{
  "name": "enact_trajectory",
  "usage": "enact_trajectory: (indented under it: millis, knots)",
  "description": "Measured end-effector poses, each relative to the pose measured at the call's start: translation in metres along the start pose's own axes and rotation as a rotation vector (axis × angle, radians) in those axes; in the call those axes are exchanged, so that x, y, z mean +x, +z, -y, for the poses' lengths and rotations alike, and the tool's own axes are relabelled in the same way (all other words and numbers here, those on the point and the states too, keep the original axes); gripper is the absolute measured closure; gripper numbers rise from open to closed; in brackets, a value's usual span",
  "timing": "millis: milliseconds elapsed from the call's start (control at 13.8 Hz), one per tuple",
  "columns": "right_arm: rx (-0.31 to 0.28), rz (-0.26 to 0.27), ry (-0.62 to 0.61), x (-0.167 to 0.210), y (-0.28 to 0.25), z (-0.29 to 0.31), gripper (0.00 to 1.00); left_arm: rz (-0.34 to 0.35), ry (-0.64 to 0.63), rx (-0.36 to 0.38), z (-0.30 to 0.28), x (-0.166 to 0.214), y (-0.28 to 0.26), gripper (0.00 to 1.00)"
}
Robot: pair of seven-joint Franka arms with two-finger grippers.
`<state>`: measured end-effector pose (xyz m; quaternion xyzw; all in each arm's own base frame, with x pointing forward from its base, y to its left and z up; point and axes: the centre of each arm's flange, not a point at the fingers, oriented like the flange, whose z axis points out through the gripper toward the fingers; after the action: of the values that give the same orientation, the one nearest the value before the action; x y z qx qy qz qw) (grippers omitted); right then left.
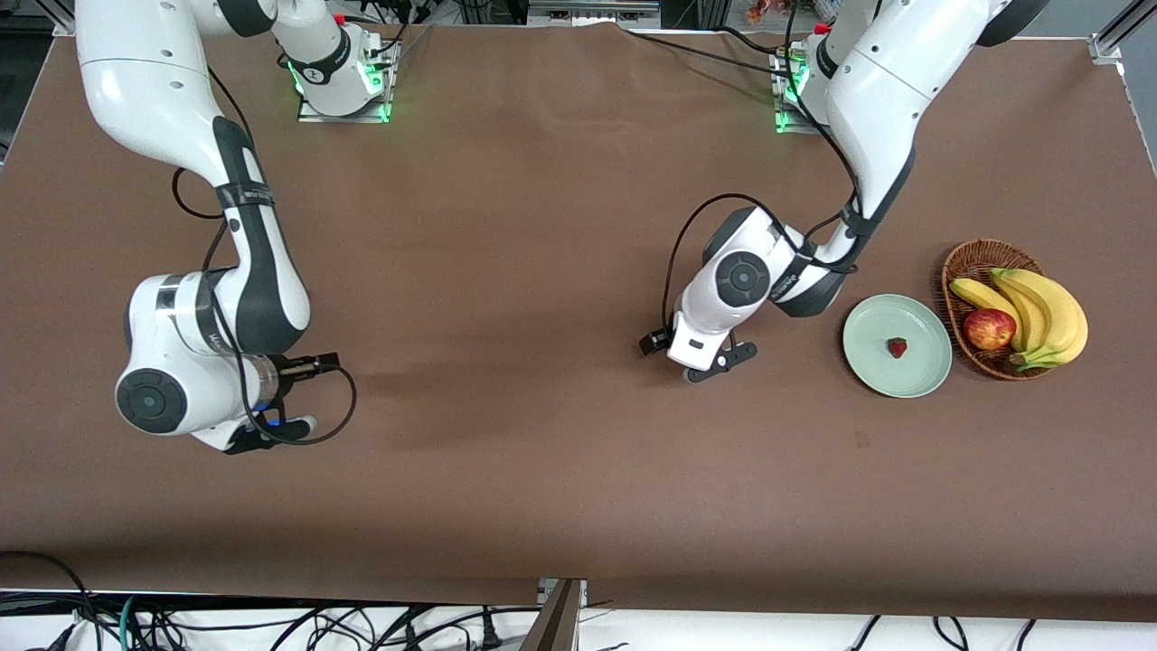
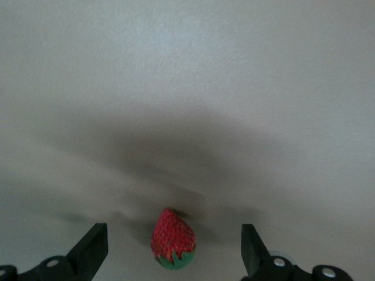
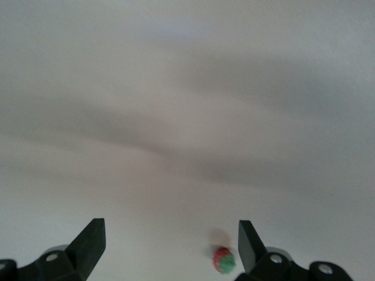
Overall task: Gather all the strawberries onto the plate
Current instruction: 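Grasp the middle strawberry with the left gripper while the right gripper reaches another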
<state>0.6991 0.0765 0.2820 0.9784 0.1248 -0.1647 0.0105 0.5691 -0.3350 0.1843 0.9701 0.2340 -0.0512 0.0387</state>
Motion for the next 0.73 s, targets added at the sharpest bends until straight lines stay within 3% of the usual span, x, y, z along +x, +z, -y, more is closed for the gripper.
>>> enact_trajectory:
  millis: [145,509,655,727]
  knots:
    - [-0.013,-0.017,-0.02,-0.016,0.023,-0.025,0.0,-0.009,-0.005,0.012,0.001,-0.001,0.003,0.0]
    - [-0.016,-0.056,-0.022,-0.068,0.099,-0.042,0.0,0.0,-0.007,0.027,0.001,-0.01,0.011,0.52]
    - [-0.009,-0.05,-0.02,-0.086,0.116,-0.038,0.0,0.002,-0.006,0.03,0.0,-0.013,0.013,0.56]
    - [-0.006,-0.044,-0.02,-0.092,0.12,-0.037,0.0,0.002,-0.006,0.031,0.0,-0.014,0.013,0.63]
